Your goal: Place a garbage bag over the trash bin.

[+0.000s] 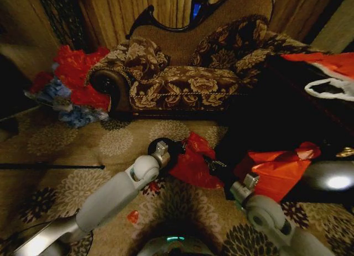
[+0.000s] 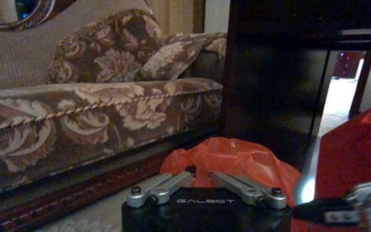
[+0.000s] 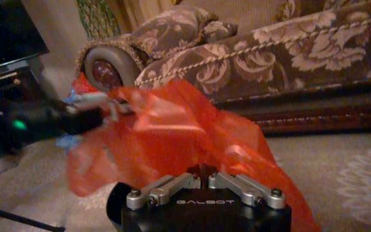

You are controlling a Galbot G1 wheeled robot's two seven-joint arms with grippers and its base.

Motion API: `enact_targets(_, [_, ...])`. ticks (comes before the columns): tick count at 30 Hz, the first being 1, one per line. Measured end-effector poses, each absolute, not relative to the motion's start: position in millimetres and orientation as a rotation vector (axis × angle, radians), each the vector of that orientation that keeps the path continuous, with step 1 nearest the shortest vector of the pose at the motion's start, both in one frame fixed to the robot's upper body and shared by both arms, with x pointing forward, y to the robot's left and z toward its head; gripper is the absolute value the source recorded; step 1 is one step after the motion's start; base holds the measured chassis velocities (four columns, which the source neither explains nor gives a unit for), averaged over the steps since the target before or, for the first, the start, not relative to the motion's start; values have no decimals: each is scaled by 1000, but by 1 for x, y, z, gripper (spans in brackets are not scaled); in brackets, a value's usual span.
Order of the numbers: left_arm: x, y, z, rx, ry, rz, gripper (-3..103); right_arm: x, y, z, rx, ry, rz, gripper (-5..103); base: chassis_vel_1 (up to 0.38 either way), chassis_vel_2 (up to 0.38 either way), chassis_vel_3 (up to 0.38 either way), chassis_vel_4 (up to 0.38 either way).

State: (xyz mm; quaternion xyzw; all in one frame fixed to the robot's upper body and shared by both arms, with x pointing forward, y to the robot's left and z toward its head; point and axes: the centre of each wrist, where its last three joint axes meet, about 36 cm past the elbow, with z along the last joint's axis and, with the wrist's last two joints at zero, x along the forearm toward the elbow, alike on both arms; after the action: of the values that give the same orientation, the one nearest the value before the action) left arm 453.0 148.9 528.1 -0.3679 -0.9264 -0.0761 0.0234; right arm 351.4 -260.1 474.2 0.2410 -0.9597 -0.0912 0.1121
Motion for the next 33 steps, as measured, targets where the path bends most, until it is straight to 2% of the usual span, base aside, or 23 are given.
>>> enact_targets(19, [443,136,565,-1151,-2888,-102,0,404,-222,482,799,-2861,-365,0,0,0,0,0])
enact_targets(33, [416,167,600,-971,-2943,39,0,466,-162,491,889,-2902,-352,0,0,0,0,0])
